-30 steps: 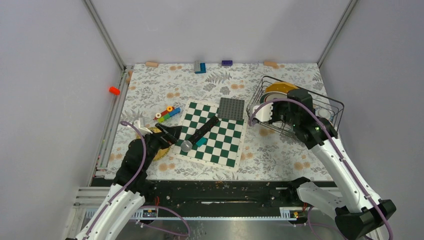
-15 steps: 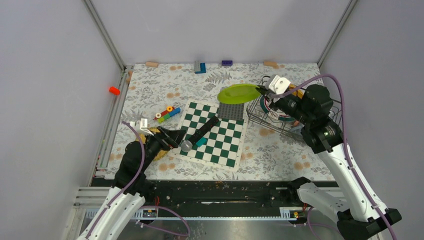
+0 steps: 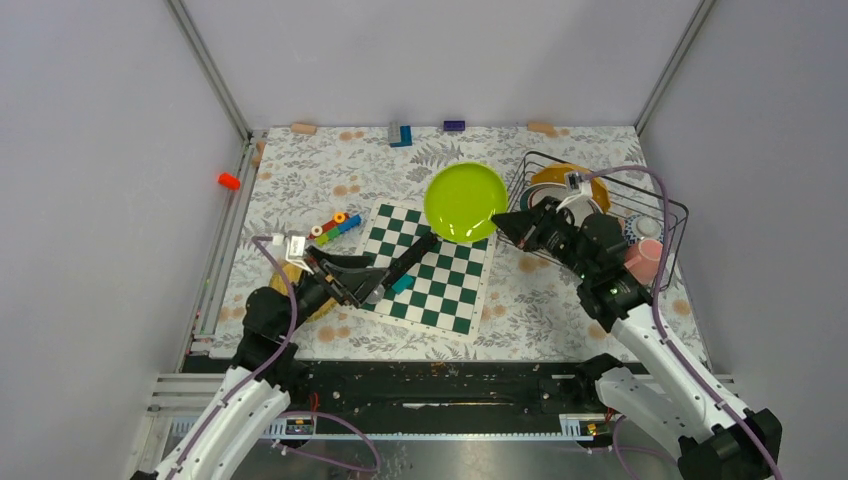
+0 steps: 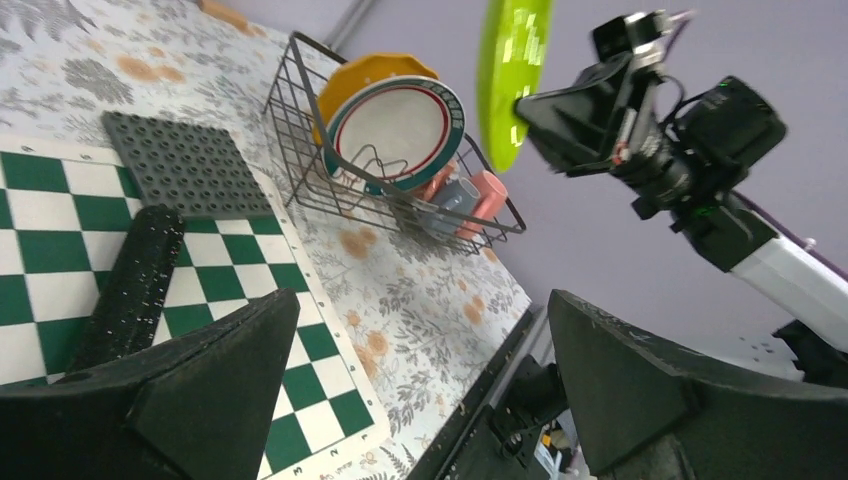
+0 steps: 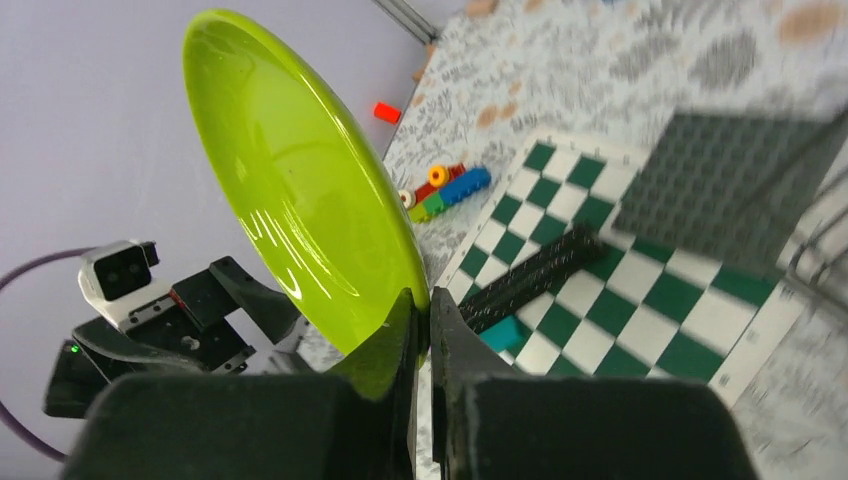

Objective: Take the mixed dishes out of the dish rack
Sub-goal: Pick up the plate from the dish rack.

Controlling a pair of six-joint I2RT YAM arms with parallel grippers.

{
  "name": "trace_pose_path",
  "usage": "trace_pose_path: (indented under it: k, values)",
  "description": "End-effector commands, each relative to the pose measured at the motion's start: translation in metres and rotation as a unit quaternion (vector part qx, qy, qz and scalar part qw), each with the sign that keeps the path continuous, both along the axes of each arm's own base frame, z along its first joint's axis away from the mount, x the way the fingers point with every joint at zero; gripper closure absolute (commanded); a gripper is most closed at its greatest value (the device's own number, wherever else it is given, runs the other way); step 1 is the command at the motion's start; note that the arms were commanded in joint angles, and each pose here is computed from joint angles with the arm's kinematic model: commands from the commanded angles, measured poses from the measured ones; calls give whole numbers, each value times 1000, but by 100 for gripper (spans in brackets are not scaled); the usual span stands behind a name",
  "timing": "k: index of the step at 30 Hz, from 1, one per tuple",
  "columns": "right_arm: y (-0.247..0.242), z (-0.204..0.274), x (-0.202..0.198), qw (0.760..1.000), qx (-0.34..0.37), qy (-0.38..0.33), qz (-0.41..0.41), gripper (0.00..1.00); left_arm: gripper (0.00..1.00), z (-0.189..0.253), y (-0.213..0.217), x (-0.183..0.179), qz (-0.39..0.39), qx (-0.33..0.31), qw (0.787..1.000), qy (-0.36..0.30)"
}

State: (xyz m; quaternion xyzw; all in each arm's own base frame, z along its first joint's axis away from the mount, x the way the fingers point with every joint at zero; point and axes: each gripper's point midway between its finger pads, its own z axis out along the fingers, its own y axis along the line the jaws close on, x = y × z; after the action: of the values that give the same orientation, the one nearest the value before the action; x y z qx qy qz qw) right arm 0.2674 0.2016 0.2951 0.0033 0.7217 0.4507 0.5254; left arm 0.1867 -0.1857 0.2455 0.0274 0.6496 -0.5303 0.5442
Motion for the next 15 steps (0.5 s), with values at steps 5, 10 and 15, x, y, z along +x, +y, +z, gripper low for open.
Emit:
trace_pose_path:
  k: [5,10,15]
  values:
    - [5,-26,-3,980,159,117,-21,100,1,11,-20,2,-54,-51,997,-5]
    - [16,-48,-7,979,128,157,8,100,1,-5,-32,23,-22,-35,998,39]
    - [35,-61,-17,973,120,180,76,100,1,-13,-48,37,-2,11,998,66]
